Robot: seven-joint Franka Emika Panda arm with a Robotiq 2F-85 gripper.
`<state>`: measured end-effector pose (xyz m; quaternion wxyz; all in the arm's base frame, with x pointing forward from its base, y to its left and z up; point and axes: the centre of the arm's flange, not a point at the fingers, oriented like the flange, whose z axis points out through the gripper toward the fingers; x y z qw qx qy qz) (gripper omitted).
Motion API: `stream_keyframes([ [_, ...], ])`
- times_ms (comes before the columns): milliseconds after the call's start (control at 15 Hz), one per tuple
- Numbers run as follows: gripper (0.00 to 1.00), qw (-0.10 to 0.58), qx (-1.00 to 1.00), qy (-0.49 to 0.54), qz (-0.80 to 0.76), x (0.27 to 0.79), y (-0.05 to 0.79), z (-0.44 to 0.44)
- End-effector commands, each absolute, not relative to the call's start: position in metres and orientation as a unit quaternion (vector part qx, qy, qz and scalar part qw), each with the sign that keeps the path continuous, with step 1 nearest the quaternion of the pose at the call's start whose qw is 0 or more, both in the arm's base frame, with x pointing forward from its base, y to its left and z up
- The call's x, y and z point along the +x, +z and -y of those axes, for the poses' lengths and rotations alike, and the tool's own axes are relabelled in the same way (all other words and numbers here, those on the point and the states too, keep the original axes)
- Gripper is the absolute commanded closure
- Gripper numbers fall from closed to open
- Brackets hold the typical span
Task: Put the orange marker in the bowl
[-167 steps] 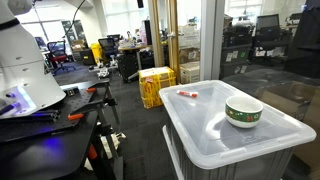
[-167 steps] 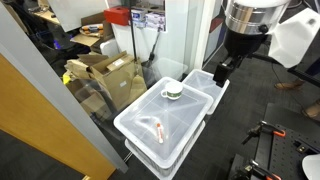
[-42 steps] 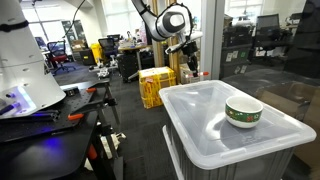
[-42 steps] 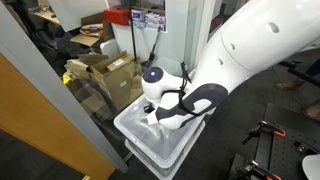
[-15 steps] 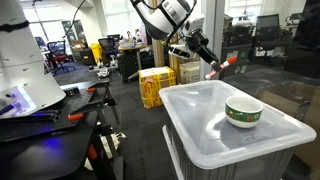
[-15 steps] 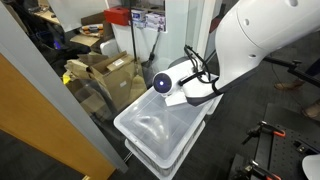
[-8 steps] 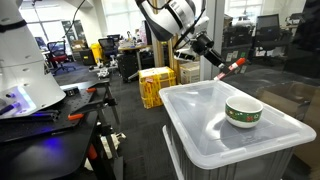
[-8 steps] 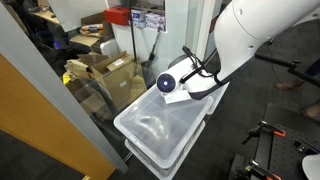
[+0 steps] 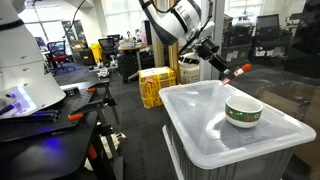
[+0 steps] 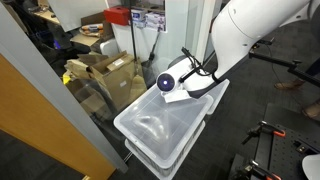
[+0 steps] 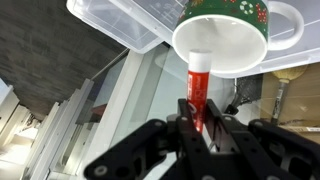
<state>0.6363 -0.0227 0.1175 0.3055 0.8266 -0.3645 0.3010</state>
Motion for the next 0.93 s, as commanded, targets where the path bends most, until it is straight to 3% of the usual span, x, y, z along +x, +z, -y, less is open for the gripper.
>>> stream_keyframes([
  [0,0.95,0.326,0.806,0.32,0.376,0.651,0.104,0.027],
  [867,0.95,0.365,0.774,0.33,0.399,0.68,0.074,0.057],
])
